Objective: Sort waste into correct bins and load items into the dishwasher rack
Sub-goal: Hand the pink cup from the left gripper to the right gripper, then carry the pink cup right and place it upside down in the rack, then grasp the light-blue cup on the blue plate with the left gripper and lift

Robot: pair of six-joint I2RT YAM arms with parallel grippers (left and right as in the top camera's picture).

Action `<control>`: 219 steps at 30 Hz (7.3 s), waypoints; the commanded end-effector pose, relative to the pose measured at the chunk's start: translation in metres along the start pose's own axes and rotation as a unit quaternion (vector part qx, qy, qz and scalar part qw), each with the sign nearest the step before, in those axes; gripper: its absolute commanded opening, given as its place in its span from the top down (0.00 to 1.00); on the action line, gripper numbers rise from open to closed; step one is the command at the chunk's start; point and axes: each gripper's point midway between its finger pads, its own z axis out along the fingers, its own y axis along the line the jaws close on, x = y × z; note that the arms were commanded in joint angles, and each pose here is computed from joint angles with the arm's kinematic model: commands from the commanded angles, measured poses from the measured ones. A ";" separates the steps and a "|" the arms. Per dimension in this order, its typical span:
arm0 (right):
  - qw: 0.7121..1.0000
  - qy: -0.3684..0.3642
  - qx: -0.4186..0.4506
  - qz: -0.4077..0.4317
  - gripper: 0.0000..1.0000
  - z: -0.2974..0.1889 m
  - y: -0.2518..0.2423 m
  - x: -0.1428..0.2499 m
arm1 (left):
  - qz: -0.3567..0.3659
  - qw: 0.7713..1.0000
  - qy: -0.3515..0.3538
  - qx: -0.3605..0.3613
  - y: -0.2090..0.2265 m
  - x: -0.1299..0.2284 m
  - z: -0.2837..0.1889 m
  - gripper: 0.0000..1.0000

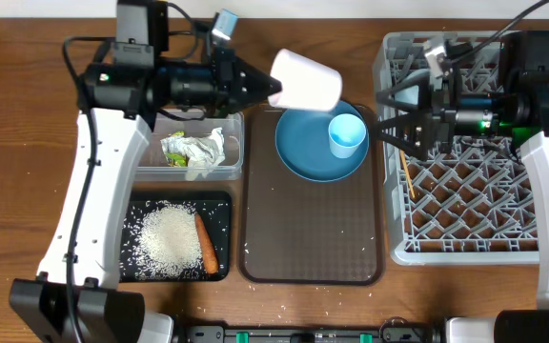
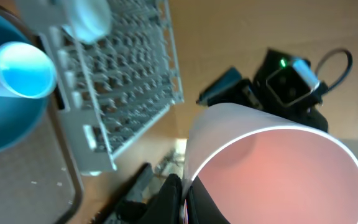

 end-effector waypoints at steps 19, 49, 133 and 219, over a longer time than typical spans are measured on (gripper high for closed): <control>0.989 -0.014 -0.113 -0.097 0.06 0.031 0.051 -0.014 | 0.030 0.995 0.072 0.064 -0.031 0.029 0.024 0.94; 0.983 -0.011 -0.132 -0.128 0.37 0.041 0.059 -0.016 | 0.035 0.992 0.097 0.077 -0.039 0.042 0.034 0.94; 0.690 0.199 0.623 0.312 0.69 -0.151 -0.196 0.142 | -0.028 0.938 -0.085 -0.336 0.114 -0.008 -0.027 0.07; 0.734 0.175 0.584 0.299 0.23 -0.150 -0.114 0.091 | 0.002 0.908 -0.060 -0.414 0.217 -0.016 0.160 0.50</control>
